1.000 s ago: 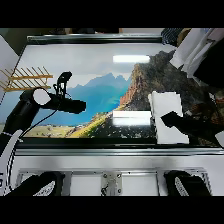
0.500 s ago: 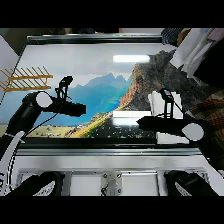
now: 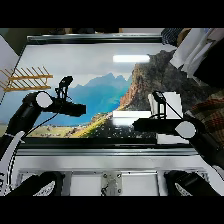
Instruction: Fold the clothes and pants, and hang the long-sleeved shirts on hangers.
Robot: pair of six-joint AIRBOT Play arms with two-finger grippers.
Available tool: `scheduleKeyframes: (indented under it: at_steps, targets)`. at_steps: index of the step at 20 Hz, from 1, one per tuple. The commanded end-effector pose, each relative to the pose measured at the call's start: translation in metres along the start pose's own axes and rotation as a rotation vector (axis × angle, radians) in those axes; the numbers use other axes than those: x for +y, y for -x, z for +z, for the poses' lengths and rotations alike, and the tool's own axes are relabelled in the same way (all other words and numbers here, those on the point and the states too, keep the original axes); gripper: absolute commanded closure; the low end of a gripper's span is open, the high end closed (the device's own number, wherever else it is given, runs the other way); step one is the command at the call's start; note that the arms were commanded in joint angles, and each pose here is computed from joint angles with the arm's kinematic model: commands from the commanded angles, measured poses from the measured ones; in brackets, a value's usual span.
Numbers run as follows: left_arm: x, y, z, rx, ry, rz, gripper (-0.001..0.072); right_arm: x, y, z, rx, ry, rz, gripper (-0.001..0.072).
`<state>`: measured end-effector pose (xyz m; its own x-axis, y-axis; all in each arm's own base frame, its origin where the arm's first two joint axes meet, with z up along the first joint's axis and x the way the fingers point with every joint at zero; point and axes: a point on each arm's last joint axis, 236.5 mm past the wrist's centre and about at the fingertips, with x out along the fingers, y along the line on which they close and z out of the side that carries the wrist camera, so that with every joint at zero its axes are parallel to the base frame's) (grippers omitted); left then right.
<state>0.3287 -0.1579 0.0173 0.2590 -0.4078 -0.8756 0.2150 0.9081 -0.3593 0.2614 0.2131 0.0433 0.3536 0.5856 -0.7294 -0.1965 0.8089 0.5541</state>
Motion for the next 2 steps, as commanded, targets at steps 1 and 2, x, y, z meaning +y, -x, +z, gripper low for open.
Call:
scheduleKeyframes:
  at_steps: [1,2]
  targets:
    - [0.0001,0.0000,-0.0001,0.000,-0.001,0.001,0.0699,0.0005,-0.0003,-0.0003,0.002,0.000,0.001,0.0701]
    - [0.0000,0.0000,-0.0001,0.000,-0.002,0.001,0.0699,0.0005,-0.0003,-0.0004,0.002,0.000,0.001,0.0701]
